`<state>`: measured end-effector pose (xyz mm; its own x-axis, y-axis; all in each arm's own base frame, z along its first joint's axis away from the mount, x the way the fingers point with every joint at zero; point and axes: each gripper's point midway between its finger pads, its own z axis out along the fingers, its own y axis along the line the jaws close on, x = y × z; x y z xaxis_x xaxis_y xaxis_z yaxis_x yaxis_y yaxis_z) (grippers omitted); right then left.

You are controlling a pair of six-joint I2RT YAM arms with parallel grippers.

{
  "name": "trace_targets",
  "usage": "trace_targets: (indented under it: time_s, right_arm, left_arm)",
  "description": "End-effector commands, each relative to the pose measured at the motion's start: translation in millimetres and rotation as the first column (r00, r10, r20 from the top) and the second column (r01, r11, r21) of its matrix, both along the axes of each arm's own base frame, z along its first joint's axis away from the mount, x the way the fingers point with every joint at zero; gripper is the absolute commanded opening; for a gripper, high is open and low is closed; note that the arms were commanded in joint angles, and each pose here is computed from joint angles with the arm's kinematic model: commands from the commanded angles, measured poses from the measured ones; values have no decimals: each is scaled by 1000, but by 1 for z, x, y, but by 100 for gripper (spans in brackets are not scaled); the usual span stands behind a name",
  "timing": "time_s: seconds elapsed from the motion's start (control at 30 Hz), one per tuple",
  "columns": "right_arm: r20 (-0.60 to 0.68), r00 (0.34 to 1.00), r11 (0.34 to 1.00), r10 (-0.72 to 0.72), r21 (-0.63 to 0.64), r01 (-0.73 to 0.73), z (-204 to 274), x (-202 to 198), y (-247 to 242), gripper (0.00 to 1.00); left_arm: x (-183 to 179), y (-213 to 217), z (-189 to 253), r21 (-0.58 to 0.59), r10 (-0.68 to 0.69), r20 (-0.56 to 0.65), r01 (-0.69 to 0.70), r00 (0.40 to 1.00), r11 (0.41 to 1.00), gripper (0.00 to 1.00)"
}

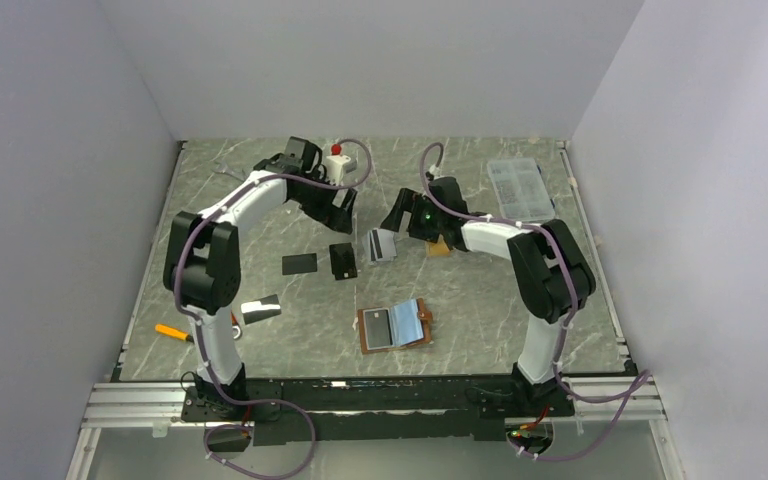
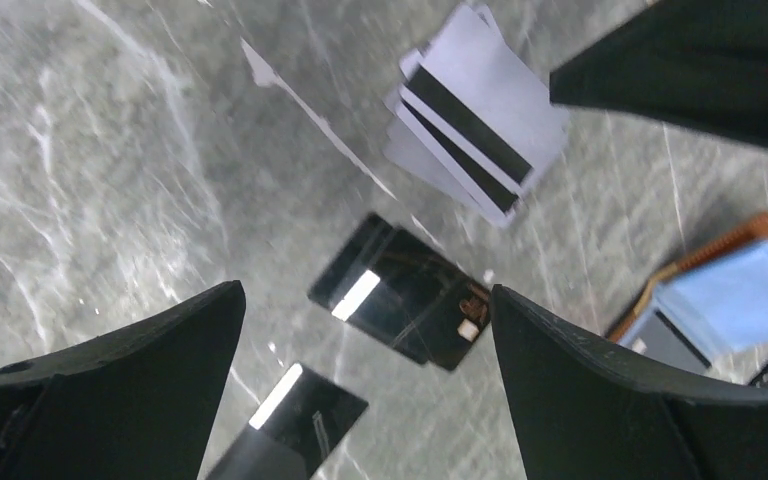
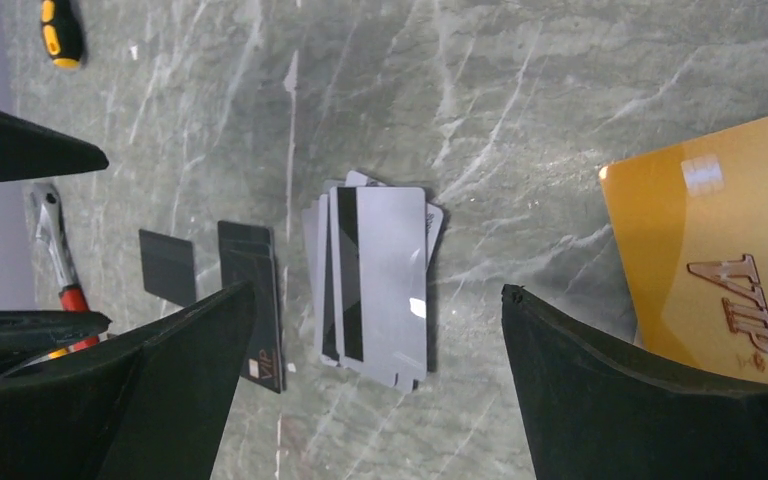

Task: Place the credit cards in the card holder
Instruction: Pick up the credit card from the center of the board.

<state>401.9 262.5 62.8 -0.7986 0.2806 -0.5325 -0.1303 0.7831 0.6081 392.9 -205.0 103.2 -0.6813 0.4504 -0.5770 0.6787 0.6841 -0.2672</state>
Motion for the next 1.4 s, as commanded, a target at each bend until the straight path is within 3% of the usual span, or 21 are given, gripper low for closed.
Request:
trace_targets:
  time_s: [0.0, 0.13, 0.47, 0.8, 1.2, 1.37]
  right_arm:
    - [27, 999, 1000, -19, 19, 18, 0, 23, 7, 91]
    - [-16, 1000, 1000, -21, 12, 21, -19, 33, 13, 83]
    - [-63, 997, 997, -46, 52, 50, -42, 36, 5, 76]
    - [-119, 992, 990, -32, 133, 48, -49, -2, -2, 63]
    - [-145, 989, 973, 22, 231, 12, -42, -33, 2, 47]
    - [-159, 987, 965, 36, 262, 6, -43, -38, 5, 45]
  left_arm:
    - [41, -17, 8, -62, 113, 75, -108, 991, 992, 99]
    - [46, -24, -12, -38, 118, 81, -115, 990, 993, 99]
    - [55, -41, -37, 87, 54, 158, -68, 986, 994, 99]
    - [37, -60, -53, 186, -58, 221, 16, 974, 982, 99]
    - [32, -60, -62, 235, -93, 229, 37, 969, 971, 99]
    - [28, -63, -66, 244, -111, 227, 54, 968, 968, 99]
